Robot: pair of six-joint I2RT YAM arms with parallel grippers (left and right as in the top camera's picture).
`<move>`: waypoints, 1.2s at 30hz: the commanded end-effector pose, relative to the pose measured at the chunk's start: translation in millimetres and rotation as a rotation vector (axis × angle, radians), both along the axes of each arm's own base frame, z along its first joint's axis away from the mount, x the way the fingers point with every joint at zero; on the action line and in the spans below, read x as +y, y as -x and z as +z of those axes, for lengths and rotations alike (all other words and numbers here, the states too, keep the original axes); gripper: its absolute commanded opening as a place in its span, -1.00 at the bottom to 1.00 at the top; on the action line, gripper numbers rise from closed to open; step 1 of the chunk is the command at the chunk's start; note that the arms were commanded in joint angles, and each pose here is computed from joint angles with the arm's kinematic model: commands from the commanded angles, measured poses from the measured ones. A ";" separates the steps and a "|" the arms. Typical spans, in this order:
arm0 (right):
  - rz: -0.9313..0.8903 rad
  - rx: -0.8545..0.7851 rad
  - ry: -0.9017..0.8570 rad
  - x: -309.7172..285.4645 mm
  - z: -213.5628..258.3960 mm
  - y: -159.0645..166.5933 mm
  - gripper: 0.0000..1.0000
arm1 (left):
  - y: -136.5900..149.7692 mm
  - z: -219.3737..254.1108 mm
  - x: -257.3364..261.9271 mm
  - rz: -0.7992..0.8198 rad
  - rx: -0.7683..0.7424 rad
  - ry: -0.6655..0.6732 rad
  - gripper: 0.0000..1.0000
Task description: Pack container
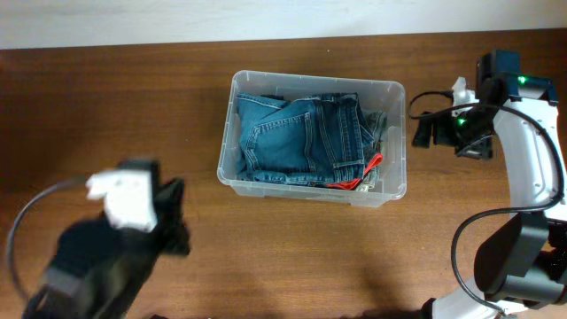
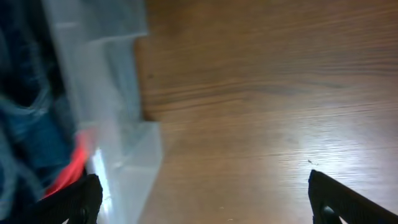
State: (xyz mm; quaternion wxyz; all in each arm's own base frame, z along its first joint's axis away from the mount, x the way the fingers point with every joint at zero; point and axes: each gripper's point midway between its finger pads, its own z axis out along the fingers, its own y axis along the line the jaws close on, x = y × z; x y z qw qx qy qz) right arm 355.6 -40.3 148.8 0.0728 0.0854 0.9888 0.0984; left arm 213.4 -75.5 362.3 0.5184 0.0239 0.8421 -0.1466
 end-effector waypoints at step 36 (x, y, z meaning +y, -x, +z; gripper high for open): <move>-0.226 -1.315 -0.024 60.4 268.7 352.1 0.96 | 43.1 -43.7 83.9 0.400 -0.013 0.008 -0.99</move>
